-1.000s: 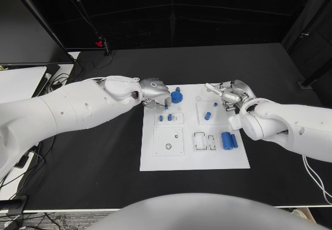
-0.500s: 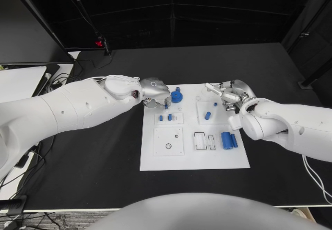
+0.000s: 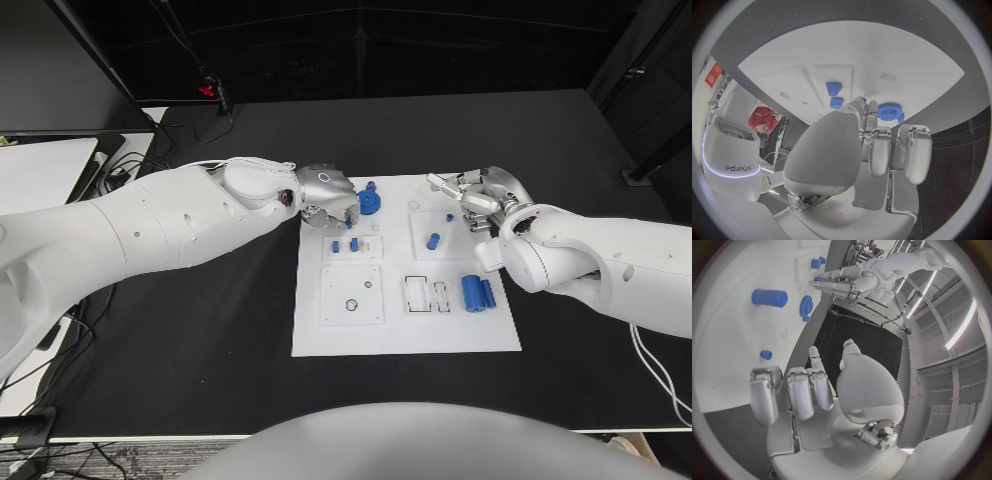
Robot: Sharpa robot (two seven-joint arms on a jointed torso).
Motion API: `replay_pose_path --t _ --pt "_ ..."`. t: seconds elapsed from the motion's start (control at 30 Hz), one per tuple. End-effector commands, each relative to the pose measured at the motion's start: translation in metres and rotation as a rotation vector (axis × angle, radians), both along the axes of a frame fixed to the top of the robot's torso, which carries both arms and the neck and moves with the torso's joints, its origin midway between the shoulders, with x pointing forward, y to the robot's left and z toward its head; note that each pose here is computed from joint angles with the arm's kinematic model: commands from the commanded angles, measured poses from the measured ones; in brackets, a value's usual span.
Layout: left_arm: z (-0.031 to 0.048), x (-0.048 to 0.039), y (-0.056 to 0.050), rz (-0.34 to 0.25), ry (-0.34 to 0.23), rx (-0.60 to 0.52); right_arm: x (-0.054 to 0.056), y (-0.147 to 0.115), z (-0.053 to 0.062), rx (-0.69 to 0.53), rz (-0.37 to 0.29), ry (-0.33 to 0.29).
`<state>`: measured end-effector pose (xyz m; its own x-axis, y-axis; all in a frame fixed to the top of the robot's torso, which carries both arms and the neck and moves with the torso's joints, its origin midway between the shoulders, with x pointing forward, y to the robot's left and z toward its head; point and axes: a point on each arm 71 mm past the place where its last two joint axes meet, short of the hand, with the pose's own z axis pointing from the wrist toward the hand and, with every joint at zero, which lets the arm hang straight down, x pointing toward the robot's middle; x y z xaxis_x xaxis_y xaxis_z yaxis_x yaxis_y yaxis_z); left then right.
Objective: Assemble the parts on the task board
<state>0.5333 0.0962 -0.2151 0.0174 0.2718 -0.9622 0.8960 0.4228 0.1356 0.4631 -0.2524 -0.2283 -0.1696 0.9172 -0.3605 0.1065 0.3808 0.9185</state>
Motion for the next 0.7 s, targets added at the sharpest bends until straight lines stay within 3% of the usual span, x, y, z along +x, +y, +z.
replay_pose_path --t 0.03,0.47,0.7 --pt "-0.0024 -0.0016 -0.0015 -0.014 0.020 0.018 0.0001 0.0012 0.0008 0.002 0.010 0.000" --pt "-0.0047 0.0004 0.0008 0.012 0.039 0.042 -0.0001 0.0011 0.0009 0.002 0.011 -0.001" --pt "-0.0023 0.0011 0.0010 0.013 0.010 0.017 0.0000 0.0009 0.0009 0.002 0.010 -0.001"
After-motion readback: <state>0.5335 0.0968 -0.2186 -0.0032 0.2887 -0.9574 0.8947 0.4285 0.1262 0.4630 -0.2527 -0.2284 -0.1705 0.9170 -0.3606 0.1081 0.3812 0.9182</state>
